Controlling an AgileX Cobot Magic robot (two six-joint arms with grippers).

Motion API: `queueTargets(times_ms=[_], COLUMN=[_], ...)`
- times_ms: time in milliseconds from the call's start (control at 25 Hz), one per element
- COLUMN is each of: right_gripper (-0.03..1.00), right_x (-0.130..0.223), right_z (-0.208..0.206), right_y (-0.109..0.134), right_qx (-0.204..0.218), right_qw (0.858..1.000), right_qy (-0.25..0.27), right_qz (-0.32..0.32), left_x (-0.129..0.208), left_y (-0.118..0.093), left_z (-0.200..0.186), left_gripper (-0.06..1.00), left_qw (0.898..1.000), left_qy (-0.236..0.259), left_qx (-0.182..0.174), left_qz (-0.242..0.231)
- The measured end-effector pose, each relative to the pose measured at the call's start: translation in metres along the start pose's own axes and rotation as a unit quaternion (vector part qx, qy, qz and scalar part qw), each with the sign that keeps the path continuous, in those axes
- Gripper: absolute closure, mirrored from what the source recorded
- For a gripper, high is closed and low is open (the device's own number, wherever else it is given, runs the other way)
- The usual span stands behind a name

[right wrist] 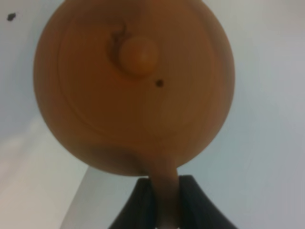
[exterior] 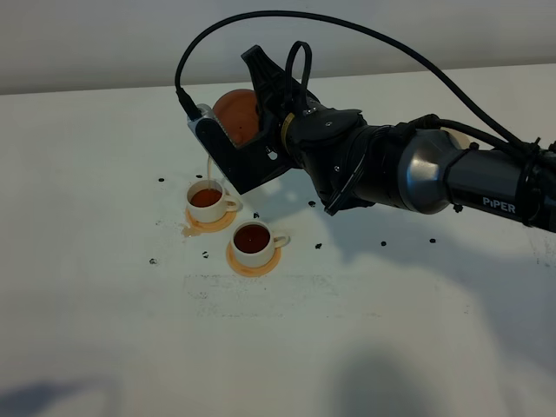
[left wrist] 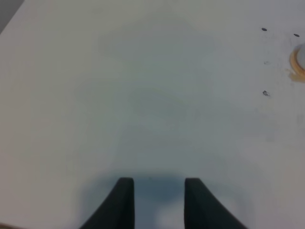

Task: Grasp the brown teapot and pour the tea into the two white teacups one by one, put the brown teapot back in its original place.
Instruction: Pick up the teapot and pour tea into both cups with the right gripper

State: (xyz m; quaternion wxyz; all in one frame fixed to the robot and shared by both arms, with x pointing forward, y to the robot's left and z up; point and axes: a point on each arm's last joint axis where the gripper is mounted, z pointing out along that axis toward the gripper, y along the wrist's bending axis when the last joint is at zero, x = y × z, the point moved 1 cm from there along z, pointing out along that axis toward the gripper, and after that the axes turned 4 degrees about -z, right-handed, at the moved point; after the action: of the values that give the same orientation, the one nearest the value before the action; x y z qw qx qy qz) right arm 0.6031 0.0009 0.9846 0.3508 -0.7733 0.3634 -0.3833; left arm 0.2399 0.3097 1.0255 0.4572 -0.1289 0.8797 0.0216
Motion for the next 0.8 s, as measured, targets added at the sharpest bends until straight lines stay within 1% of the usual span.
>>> queueTargets(times_ms=[800], right_gripper=[0.87], right_x=[0.0002], right_z=[0.0], right_y=[-0.0014], right_qx=[0.007], right_qw=[1.0], right_qy=[0.001], right_qz=[-0.016], left_x=[0.0], left_y=[0.0], left_z=[0.0], left_gripper=[0.69], left_qw=[1.0], left_qy=[0.0], left_qx=[0.0], left_qz=[0.0])
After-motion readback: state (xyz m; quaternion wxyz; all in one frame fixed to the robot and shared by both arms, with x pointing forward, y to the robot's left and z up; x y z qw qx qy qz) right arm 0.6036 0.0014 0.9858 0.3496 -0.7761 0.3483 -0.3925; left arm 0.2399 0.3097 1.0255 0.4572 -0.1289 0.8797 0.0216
